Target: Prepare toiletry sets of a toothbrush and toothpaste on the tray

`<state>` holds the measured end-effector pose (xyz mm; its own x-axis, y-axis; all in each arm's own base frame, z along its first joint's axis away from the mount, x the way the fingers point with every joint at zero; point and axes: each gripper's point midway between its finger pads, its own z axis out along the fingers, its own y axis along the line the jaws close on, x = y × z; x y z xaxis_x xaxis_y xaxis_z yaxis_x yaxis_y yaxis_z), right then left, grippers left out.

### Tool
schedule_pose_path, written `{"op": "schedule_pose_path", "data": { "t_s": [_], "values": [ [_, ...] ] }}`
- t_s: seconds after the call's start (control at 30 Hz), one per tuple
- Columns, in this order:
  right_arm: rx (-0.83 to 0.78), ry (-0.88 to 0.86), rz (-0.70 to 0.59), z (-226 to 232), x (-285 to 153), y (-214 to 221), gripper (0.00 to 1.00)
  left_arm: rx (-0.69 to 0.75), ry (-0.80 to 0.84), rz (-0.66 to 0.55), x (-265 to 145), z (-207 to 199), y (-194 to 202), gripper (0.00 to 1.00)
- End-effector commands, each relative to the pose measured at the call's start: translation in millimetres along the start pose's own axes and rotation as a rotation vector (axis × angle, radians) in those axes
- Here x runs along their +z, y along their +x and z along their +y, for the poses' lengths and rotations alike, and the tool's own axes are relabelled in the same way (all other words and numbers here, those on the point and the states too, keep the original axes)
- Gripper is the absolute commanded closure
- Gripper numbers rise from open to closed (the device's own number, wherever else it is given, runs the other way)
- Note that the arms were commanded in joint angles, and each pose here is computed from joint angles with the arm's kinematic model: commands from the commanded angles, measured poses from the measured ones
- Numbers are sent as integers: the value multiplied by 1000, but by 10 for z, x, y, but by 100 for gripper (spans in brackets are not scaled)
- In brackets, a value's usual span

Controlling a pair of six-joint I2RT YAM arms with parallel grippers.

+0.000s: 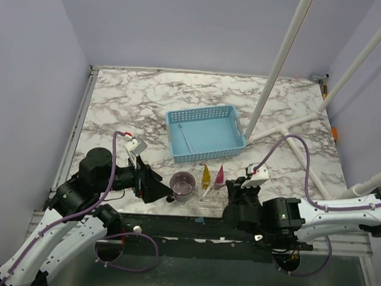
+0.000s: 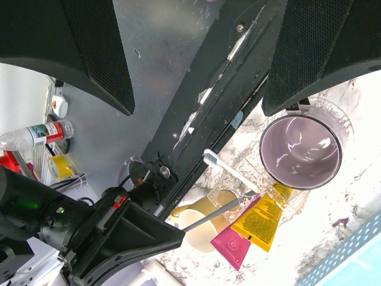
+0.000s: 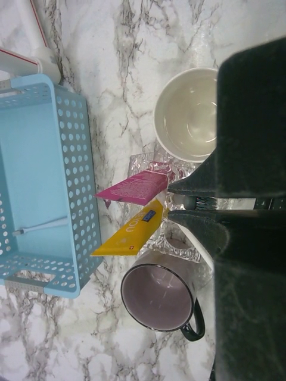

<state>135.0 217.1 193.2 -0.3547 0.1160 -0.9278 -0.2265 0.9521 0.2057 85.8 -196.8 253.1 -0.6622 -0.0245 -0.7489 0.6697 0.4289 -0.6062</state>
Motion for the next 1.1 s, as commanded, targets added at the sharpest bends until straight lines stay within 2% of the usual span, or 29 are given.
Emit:
{"op": "schedule_pose_path", "data": {
  "t_s": [0.0, 0.33, 0.47, 0.73, 0.87, 1.07],
  "values": [
    [55, 46, -83, -31, 56, -73, 99, 2, -10, -16, -11, 10, -31, 13],
    [73, 71, -87, -115, 88, 29, 99, 0, -10, -14, 10, 25, -30, 13],
    [63, 80, -79, -137, 103, 97, 95, -2, -7, -12, 21, 25, -33, 13],
    [46, 96, -65, -132, 131, 199, 95, 0, -5, -14, 15, 17, -32, 13],
    [41, 107, -65, -134, 134, 196, 87, 0, -5, -14, 12, 17, -31, 13],
    [37, 113, -66, -135, 123, 169, 67, -1, -4, -12, 20, 23, -24, 13]
  ]
}}
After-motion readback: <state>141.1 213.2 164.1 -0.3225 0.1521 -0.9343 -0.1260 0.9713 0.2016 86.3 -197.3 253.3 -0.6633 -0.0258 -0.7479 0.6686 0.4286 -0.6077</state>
